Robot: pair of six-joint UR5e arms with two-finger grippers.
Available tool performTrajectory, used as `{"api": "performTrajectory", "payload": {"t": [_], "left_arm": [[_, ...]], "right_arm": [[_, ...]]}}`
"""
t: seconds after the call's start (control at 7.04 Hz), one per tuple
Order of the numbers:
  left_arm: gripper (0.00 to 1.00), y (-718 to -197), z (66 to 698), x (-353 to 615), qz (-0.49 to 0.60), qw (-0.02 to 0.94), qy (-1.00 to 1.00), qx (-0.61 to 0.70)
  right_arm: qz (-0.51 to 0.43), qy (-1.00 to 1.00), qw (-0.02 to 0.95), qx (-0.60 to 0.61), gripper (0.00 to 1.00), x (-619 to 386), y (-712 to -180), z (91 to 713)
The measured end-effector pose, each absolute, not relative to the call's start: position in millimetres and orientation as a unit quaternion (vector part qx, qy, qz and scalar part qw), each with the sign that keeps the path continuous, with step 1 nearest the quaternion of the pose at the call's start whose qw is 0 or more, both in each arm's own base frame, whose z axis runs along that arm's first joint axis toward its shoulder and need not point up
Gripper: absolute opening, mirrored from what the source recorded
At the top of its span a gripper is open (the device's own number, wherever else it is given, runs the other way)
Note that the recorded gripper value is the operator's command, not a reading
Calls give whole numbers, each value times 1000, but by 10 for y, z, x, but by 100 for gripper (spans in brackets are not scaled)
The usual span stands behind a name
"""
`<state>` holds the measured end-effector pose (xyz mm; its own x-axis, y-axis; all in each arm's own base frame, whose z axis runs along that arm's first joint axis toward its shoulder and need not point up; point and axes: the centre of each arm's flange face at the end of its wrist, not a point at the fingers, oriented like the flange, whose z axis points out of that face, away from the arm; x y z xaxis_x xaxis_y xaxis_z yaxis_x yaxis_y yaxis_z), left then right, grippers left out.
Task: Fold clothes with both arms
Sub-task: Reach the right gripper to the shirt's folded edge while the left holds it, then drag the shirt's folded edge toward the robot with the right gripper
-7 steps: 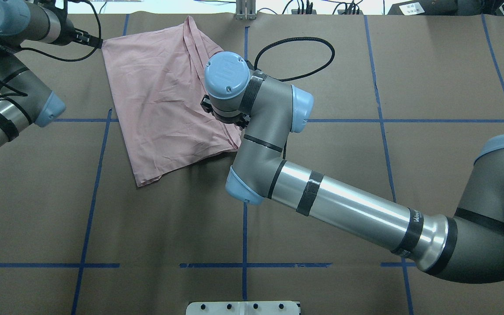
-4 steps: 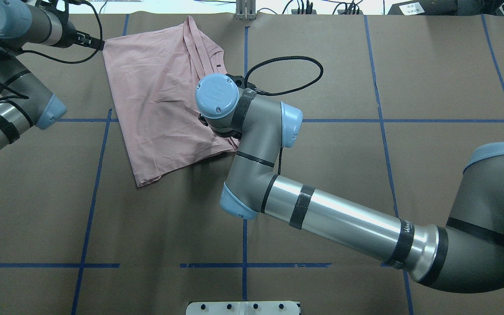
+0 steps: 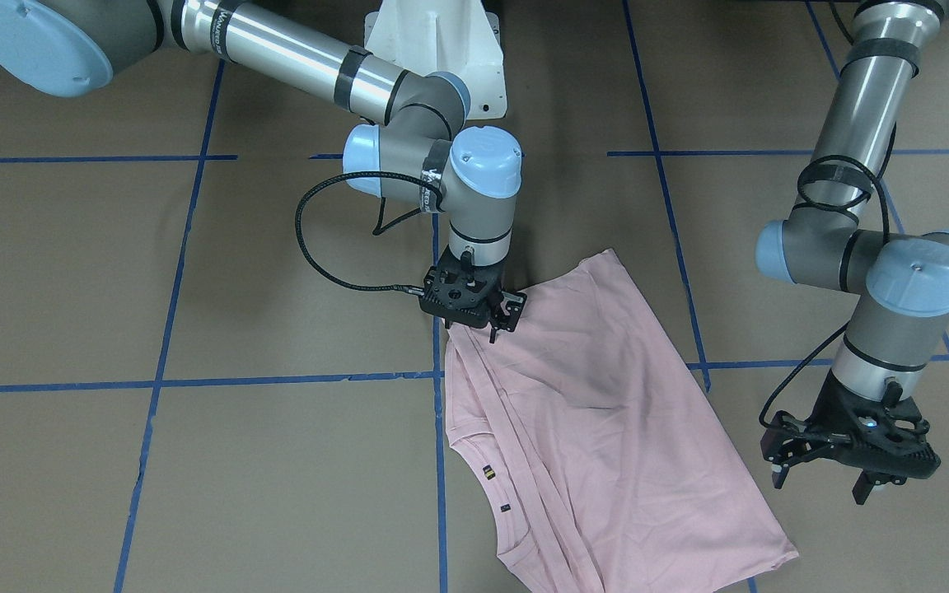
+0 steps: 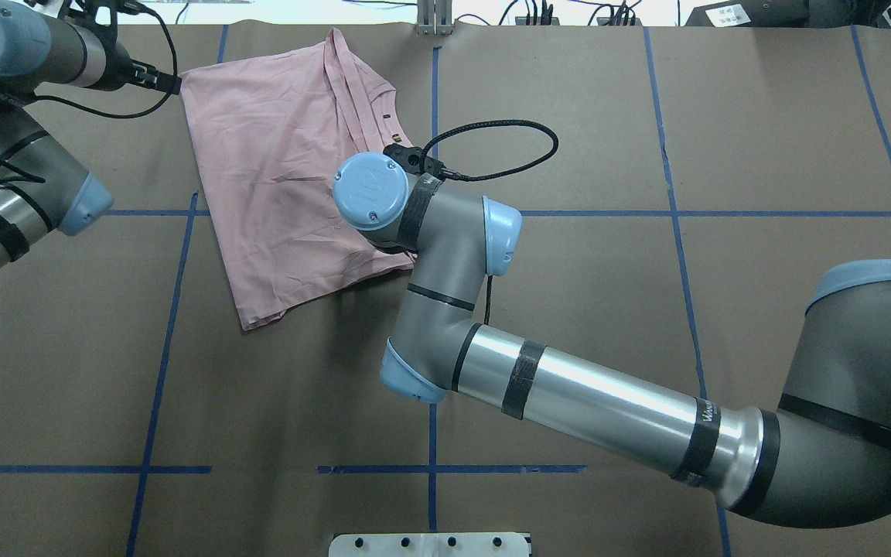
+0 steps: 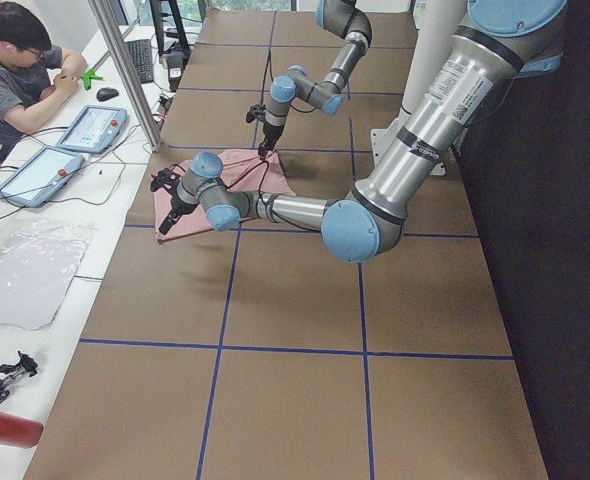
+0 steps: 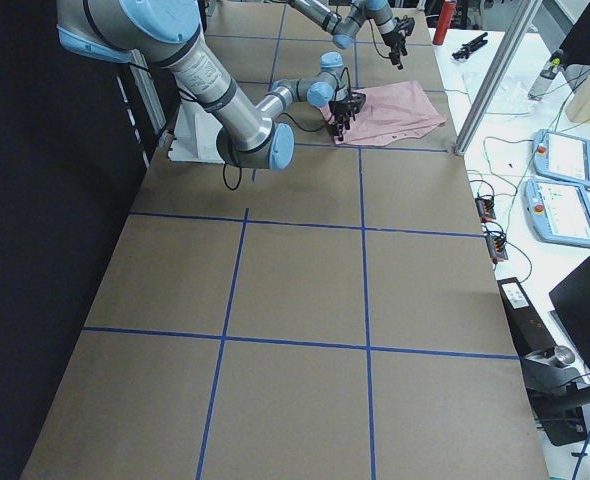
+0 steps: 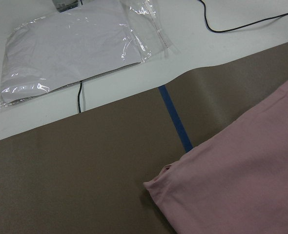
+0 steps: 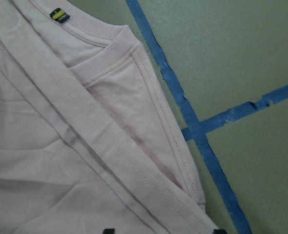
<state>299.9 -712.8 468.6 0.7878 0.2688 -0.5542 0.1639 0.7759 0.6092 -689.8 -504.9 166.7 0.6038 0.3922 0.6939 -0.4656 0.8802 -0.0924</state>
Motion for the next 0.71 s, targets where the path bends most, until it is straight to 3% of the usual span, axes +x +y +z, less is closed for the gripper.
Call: {"api": "performTrajectory", "payload": {"t": [0.14, 0.28, 0.71], "left_arm": [[100, -7126, 4684, 2998, 30, 885, 325, 334], [100, -7125, 4685, 2998, 30, 885, 325, 334], [100, -7125, 4681, 2997, 30, 884, 325, 334]], "right_arm": [[242, -374, 894, 51, 46, -6924, -5021, 1672], [244, -374, 893, 53, 37, -6943, -5001, 1675], [247, -371, 894, 52, 34, -6968, -4986, 1697]]}}
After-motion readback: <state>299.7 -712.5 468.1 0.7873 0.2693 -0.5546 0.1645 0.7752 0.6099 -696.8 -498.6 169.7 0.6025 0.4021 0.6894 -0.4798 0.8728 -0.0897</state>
